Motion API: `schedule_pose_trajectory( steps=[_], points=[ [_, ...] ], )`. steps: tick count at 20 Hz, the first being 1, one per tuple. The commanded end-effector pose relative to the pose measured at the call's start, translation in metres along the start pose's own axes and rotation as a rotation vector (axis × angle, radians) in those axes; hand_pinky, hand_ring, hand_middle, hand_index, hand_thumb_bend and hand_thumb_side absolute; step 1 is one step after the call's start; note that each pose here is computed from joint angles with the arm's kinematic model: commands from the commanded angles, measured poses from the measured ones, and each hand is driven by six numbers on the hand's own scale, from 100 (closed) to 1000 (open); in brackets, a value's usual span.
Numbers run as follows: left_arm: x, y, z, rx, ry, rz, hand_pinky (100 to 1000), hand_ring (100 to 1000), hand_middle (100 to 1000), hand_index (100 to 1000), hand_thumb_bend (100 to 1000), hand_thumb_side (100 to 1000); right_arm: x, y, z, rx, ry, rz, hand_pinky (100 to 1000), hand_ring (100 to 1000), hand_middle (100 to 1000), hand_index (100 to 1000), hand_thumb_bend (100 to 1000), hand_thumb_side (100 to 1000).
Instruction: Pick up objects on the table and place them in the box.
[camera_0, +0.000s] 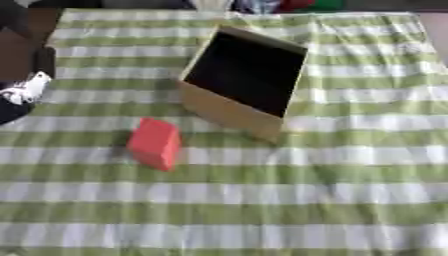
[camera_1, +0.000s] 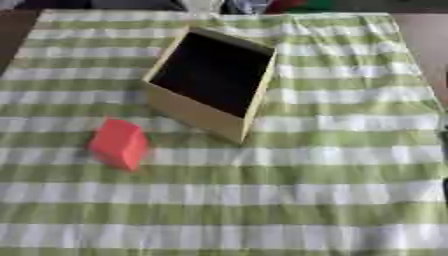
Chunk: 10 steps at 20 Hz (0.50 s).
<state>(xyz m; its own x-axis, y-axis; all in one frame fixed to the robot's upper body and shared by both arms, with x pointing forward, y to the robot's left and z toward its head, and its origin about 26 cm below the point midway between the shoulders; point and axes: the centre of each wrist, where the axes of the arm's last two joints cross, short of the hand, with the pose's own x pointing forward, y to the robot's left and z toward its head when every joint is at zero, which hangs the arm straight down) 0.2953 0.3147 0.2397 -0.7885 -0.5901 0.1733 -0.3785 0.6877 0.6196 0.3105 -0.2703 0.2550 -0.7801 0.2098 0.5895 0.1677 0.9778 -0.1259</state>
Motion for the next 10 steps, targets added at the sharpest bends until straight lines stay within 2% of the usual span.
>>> schedule_pose_trajectory(
  steps=[1, 4, 10],
  points=[
    [0.005, 0.008, -0.007, -0.036, -0.027, -0.019, 753, 524, 582, 826, 237, 100, 0.009, -0.004, -0.005, 0.013, -0.036, 0.024, 876, 729, 719, 874, 100, 575],
    [0.007, 0.009, -0.012, -0.093, -0.03, -0.027, 747, 526, 589, 828, 248, 100, 0.008, -0.004, -0.005, 0.016, -0.033, 0.026, 876, 729, 719, 874, 100, 575],
    [0.013, 0.01, -0.026, -0.293, -0.019, -0.077, 758, 561, 629, 848, 235, 102, 0.008, -0.004, -0.004, 0.024, -0.026, 0.027, 876, 729, 719, 874, 100, 576]
  ],
)
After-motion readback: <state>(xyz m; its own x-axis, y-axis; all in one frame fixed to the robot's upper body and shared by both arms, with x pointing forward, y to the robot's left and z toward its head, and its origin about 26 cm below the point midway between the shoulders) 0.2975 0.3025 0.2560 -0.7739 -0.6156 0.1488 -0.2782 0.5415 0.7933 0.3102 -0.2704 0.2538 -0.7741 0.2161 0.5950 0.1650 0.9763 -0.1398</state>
